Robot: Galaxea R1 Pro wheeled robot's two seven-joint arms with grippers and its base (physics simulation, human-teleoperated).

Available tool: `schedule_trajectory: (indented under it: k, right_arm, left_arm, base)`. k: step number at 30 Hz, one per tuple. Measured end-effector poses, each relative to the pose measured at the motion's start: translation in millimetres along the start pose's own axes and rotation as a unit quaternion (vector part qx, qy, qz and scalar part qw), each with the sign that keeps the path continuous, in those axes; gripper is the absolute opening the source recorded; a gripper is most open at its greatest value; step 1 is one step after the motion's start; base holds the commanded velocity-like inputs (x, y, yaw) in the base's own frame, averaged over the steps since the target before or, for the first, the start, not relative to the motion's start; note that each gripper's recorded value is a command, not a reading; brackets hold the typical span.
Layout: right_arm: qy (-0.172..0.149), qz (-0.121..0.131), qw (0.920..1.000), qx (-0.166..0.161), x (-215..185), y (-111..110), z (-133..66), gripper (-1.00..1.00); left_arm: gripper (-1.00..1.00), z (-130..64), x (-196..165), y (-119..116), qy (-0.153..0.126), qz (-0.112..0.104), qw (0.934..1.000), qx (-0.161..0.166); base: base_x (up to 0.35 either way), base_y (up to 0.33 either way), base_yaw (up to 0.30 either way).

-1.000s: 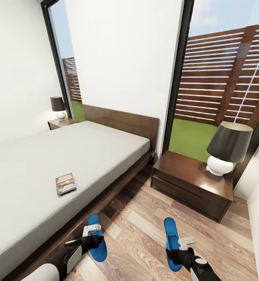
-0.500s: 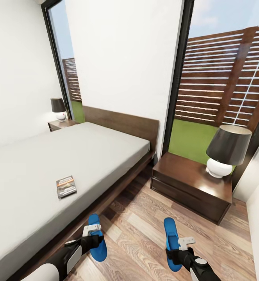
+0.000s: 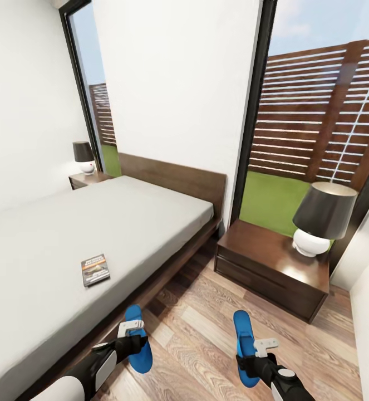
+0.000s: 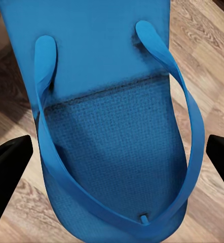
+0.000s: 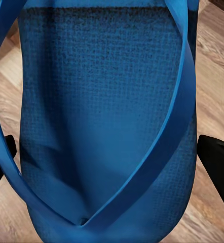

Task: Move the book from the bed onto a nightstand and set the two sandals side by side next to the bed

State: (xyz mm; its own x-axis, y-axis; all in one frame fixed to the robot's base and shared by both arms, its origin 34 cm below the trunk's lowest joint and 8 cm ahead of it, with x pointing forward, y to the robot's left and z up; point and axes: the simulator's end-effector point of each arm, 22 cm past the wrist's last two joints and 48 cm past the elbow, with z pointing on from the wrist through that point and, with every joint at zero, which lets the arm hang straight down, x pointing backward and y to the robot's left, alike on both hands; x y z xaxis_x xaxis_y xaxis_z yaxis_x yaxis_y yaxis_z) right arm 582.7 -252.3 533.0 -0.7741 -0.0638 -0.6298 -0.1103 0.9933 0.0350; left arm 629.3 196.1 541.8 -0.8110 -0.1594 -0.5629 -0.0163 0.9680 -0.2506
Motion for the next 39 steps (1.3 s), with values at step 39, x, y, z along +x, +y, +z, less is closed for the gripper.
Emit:
schedule_trajectory:
  k: [39]
  right_arm:
    - [0.004, 0.003, 1.0000, -0.002, -41.4, 6.2, -49.2, -1.00]
  left_arm:
    - [-1.00, -50.7, -41.1, -17.0, -0.001, -0.001, 1.0000, 0.001]
  base:
    - [0.000, 0.000, 0.000]
